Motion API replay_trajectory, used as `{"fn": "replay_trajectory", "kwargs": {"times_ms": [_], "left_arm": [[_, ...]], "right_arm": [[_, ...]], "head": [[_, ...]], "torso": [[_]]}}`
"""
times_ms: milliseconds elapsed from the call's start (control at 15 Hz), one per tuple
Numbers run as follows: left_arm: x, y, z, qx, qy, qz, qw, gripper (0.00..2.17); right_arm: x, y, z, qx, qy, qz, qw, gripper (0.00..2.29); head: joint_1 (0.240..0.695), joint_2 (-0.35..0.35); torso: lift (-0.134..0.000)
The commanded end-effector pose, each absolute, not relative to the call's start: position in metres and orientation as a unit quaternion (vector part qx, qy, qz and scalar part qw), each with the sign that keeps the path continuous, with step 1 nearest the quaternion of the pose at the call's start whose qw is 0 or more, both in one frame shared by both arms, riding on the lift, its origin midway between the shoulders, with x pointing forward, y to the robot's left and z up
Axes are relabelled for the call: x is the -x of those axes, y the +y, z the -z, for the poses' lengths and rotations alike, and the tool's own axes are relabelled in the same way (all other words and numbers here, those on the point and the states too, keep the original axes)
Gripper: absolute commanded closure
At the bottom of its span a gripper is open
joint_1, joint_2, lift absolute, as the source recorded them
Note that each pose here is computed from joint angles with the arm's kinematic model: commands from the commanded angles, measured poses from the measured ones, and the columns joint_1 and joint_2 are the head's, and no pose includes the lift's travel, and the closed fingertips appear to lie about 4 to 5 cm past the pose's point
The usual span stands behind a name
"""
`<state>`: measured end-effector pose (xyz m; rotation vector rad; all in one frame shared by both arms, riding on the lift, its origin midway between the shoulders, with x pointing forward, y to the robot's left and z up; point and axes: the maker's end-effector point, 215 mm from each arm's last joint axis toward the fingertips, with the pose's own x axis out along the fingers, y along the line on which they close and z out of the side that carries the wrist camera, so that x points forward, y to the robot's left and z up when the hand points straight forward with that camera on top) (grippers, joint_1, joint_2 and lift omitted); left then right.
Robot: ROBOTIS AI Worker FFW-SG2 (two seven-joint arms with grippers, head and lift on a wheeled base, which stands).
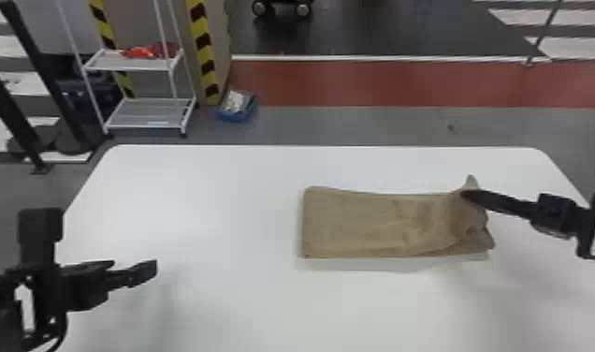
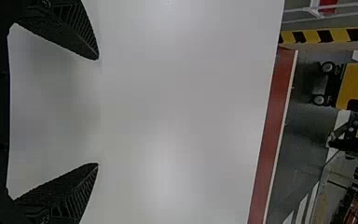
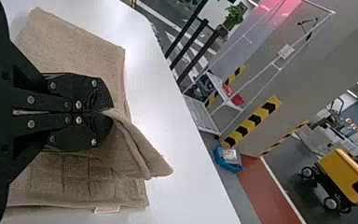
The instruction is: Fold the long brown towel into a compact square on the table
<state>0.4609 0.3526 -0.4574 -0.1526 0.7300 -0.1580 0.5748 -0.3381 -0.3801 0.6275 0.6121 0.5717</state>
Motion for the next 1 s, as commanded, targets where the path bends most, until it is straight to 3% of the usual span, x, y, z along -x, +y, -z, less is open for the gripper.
{"fn": "replay_trajectory", "kwargs": {"times_ms": [0, 267, 400, 600, 933], "left_arm": [[-0.460, 0.356, 0.460, 0.072, 0.355, 0.075, 0.929, 0.07], [-0.465, 0.349, 0.465, 0.069, 0.359, 0.081, 0.927, 0.07], [-0.464, 0.350, 0.468, 0.070, 0.360, 0.080, 0.927, 0.07], [-0.464, 0.354, 0.470, 0.071, 0.360, 0.078, 0.927, 0.07], [-0.467, 0.347, 0.470, 0.070, 0.360, 0.084, 0.927, 0.07]], "right_arm": [[-0.580, -0.341, 0.368, -0.298, 0.286, -0.280, 0.867, 1.65], [-0.570, -0.323, 0.350, -0.296, 0.278, -0.334, 0.851, 1.65], [-0.570, -0.315, 0.347, -0.248, 0.300, -0.356, 0.849, 1.65], [-0.560, -0.329, 0.393, -0.155, 0.371, -0.337, 0.851, 1.65], [-0.561, -0.354, 0.406, -0.125, 0.382, -0.317, 0.859, 1.65]], "head": [[0.695, 0.015], [0.695, 0.016], [0.695, 0.027], [0.695, 0.041], [0.695, 0.011]], "torso": [[-0.123], [-0.123], [-0.123], [-0.123], [-0.123]]}}
